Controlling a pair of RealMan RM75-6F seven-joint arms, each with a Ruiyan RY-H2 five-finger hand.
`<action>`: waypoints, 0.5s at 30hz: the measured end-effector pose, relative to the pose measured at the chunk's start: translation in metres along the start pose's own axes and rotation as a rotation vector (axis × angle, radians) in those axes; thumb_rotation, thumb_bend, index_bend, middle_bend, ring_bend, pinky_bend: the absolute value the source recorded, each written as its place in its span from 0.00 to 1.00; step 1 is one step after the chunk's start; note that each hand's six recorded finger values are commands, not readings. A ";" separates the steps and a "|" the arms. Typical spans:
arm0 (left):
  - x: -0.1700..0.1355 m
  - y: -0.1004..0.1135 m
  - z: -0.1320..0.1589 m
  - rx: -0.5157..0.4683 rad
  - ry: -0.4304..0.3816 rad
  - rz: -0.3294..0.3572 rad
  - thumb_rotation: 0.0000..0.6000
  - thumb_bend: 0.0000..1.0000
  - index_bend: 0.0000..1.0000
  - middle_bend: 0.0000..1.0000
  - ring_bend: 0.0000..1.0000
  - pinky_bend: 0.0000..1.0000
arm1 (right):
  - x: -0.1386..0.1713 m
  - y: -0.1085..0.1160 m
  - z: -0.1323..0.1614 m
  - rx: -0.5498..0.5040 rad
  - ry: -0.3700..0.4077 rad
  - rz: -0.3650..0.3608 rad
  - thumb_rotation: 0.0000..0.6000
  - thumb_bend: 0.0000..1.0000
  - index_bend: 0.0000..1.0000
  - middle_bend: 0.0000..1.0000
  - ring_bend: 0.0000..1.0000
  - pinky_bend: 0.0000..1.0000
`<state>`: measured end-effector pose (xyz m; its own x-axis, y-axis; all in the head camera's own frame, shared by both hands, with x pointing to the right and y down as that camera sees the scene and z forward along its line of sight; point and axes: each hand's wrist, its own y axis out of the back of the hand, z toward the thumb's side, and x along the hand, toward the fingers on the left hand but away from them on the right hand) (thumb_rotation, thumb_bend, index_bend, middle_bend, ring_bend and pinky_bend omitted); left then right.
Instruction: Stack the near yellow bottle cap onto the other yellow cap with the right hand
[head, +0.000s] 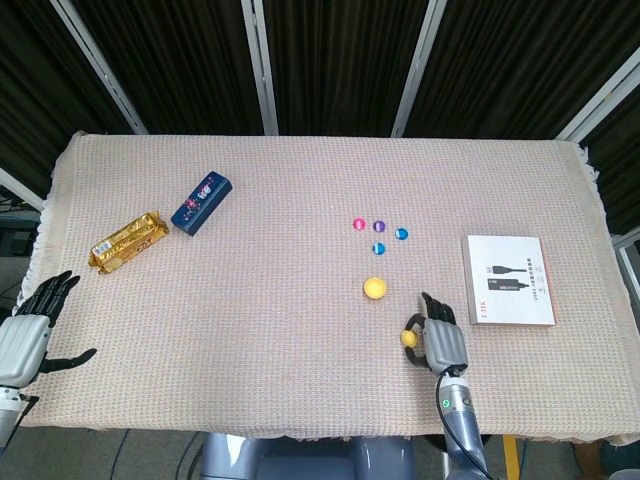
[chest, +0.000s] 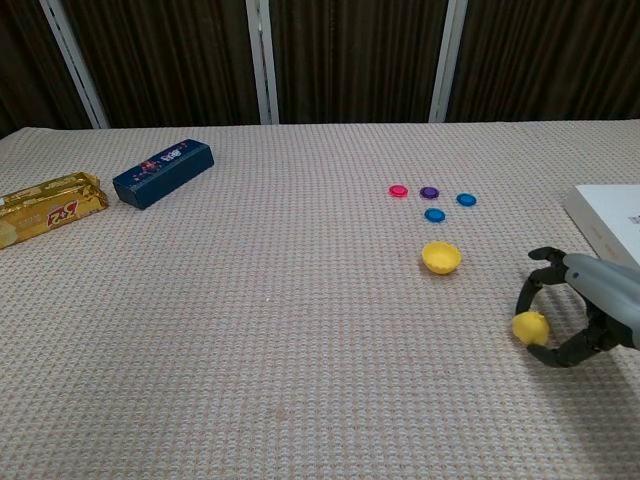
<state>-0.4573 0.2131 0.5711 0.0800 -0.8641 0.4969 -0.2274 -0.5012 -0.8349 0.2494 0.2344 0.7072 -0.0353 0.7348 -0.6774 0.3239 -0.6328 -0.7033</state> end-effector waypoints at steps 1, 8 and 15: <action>0.000 0.000 0.000 0.000 0.000 0.000 1.00 0.04 0.00 0.00 0.00 0.17 | -0.001 0.002 0.001 0.000 0.002 -0.007 1.00 0.28 0.50 0.00 0.00 0.00; 0.000 0.000 0.001 0.002 -0.003 0.003 1.00 0.04 0.00 0.00 0.00 0.17 | -0.015 0.024 0.007 0.004 0.019 -0.057 1.00 0.28 0.50 0.00 0.00 0.00; 0.000 0.001 0.000 -0.002 -0.003 0.006 1.00 0.04 0.00 0.00 0.00 0.17 | -0.035 0.048 0.029 0.007 0.059 -0.100 1.00 0.28 0.50 0.00 0.00 0.00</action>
<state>-0.4570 0.2129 0.5705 0.0810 -0.8674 0.4910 -0.2298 -0.4956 -0.8376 0.2390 0.1713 0.6910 -0.0114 0.8076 -0.5896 0.3145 -0.5568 -0.7688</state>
